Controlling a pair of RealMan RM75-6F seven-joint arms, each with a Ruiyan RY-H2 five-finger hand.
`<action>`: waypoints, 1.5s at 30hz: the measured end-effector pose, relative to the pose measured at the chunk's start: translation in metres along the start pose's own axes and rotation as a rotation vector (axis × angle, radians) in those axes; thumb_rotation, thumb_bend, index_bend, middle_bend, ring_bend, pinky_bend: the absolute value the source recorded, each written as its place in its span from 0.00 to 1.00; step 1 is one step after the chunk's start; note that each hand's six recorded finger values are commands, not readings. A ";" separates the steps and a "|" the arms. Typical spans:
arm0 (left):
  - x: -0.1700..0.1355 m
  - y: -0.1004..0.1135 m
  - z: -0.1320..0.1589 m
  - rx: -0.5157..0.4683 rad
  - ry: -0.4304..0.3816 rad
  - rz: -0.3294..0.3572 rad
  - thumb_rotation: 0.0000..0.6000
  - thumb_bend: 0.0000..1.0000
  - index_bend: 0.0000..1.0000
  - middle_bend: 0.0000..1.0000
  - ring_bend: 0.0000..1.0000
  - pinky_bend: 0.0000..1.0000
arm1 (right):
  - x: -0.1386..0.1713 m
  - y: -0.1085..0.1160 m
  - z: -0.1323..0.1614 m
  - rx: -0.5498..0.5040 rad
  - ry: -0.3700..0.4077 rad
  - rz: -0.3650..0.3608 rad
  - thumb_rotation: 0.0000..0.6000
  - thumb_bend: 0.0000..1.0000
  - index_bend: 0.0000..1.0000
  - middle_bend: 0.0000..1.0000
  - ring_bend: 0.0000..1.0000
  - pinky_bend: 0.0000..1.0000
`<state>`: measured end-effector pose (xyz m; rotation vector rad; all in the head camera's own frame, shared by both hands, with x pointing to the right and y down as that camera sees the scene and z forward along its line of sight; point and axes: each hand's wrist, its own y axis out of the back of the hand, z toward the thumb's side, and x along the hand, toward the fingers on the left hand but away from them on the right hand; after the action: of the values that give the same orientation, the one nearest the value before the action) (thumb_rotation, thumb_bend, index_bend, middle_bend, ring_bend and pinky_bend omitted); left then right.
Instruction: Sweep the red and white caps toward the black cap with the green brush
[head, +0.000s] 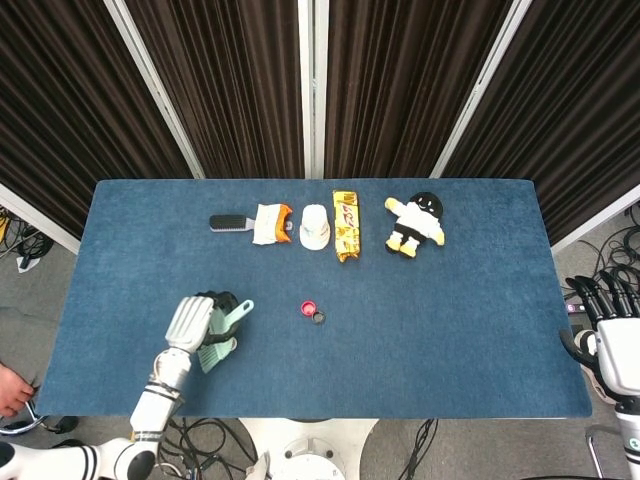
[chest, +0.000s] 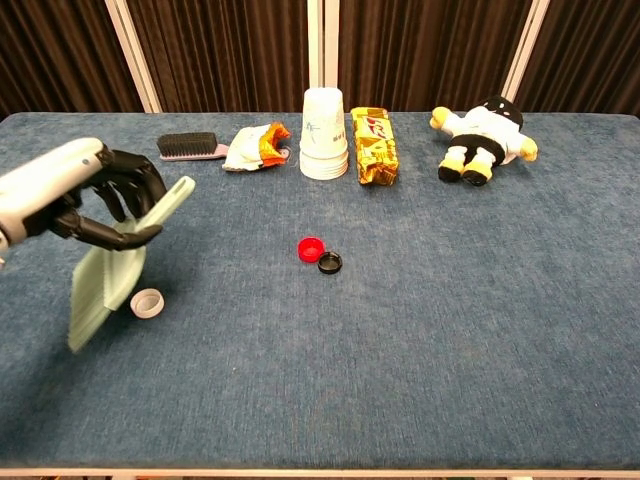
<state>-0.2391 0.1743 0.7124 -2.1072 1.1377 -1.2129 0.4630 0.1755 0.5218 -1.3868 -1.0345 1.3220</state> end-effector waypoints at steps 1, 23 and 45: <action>0.001 -0.004 0.003 -0.012 0.000 0.002 1.00 0.41 0.49 0.57 0.47 0.32 | 0.000 0.000 0.000 0.000 -0.001 -0.001 1.00 0.15 0.18 0.19 0.08 0.15; 0.055 -0.072 0.084 0.007 -0.157 0.038 1.00 0.42 0.49 0.57 0.47 0.32 | 0.007 0.003 -0.004 0.000 -0.020 -0.005 1.00 0.15 0.18 0.19 0.08 0.15; 0.109 -0.088 0.149 0.025 -0.221 0.012 1.00 0.42 0.49 0.57 0.47 0.32 | 0.012 0.007 -0.012 0.004 -0.050 -0.014 1.00 0.15 0.18 0.19 0.08 0.15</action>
<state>-0.0432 0.1302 0.7520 -2.1506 1.0286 -0.9550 0.4752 0.1851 0.5124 -1.3474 -1.0726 1.3543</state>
